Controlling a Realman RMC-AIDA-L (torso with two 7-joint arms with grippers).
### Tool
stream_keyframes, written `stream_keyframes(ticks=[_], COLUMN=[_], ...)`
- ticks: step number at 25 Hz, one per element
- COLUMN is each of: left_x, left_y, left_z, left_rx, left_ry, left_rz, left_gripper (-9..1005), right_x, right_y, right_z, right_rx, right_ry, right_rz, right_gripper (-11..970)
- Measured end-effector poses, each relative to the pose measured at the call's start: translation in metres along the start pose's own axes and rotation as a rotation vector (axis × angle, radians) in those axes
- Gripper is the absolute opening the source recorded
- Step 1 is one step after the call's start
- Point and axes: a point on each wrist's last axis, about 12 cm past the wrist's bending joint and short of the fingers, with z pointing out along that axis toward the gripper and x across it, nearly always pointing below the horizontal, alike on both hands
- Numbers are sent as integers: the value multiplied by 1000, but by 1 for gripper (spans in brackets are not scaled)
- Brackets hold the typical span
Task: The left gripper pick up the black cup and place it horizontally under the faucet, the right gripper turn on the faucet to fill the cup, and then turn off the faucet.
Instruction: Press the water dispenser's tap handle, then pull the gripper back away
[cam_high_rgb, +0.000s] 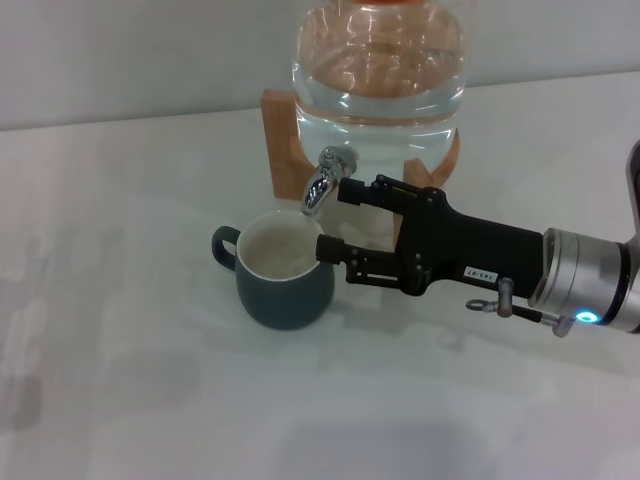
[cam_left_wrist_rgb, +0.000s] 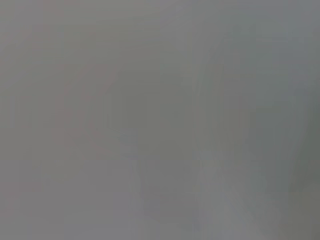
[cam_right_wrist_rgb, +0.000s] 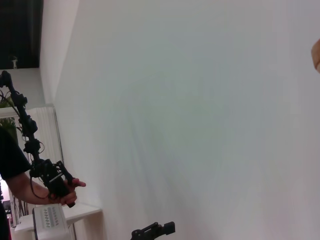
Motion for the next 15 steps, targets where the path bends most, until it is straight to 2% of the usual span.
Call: stream_keyframes(ticks=[15], left_x=[-1], left_y=[-1], left_z=[1], left_rx=[7], left_ry=[-4], left_rz=[2], left_gripper=[875], right_x=[-1], right_y=[-3], right_z=[-4], right_rx=[22], right_ry=[-2], right_rz=[-8], right_gripper=[842])
